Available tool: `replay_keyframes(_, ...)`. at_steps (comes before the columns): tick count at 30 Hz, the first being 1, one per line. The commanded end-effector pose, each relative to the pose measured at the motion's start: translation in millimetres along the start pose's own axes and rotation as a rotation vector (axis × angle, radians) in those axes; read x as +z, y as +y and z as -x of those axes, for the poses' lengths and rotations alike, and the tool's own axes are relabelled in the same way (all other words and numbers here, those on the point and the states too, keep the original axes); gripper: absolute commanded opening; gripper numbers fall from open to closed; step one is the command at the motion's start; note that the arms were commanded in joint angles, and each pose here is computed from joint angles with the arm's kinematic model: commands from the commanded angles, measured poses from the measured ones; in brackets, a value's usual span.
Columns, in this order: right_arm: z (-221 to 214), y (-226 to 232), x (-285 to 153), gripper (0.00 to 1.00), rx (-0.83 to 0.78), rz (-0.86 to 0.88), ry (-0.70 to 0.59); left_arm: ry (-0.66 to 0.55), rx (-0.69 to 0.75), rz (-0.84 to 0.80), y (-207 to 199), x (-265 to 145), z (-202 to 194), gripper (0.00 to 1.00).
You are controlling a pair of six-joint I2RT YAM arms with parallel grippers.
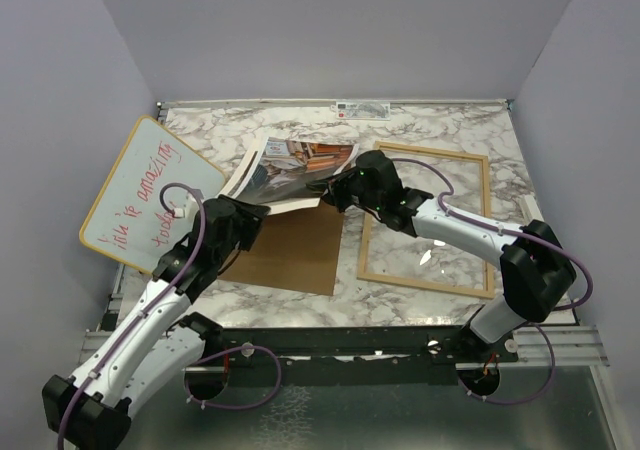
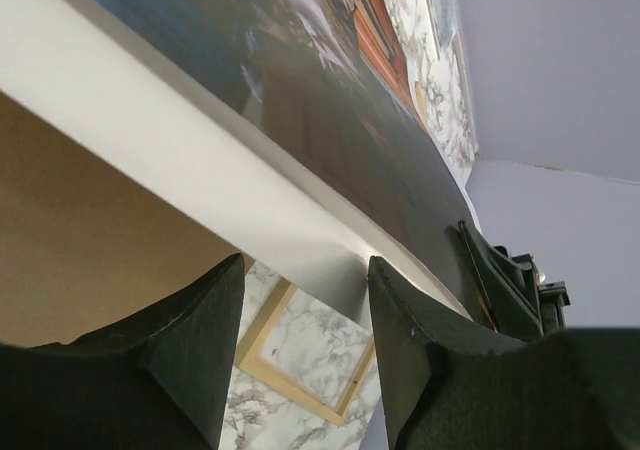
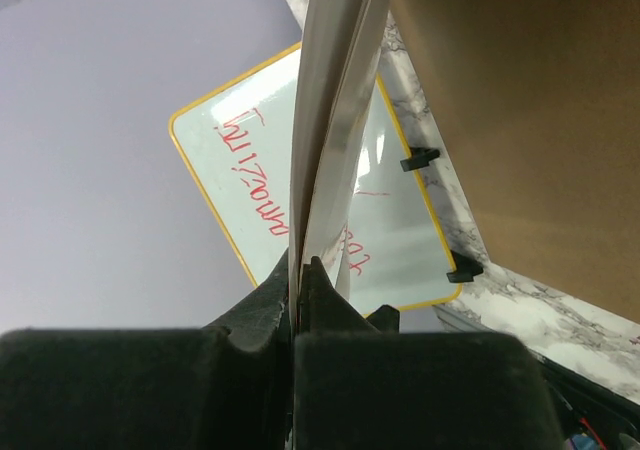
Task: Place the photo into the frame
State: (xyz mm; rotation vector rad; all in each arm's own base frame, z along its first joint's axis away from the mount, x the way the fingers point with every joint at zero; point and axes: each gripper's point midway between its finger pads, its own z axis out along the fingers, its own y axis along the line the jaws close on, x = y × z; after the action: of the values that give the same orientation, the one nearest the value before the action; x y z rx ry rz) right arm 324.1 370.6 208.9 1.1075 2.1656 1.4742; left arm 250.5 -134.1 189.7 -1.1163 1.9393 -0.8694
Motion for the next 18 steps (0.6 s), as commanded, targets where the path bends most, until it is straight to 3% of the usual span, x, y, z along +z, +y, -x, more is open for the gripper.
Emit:
replay_keyframes(1, -6.8, 7.0, -7.5, 0.01, 0.017, 0.030, 0.046, 0.008, -0.004, -0.022, -6.8, 10.0, -3.1, 0.54)
replay_keyframes(6, -13.2, 5.3, -12.0, 0.01, 0.024, 0.026, 0.083, -0.023, -0.004, -0.030, -11.8, 14.7, 2.2, 0.52)
replay_keyframes(9, -14.3, -5.6, -12.0, 0.01, 0.022, 0.000, 0.096, -0.042, 0.006, -0.037, -14.5, 13.5, 6.2, 0.39)
replay_keyframes(14, -15.6, -29.4, -11.0, 0.01, -0.011, -0.048, 0.118, -0.063, 0.027, 0.006, -3.1, 7.3, 11.0, 0.04)
replay_keyframes(16, -16.2, -37.6, -11.7, 0.04, -0.030, -0.072, 0.125, -0.059, 0.038, 0.026, 2.9, 4.3, 10.8, 0.00)
replay_keyframes(18, -15.6, -46.9, -13.3, 0.15, -0.053, -0.102, 0.127, -0.057, 0.054, 0.046, 7.8, 0.8, 11.2, 0.00)
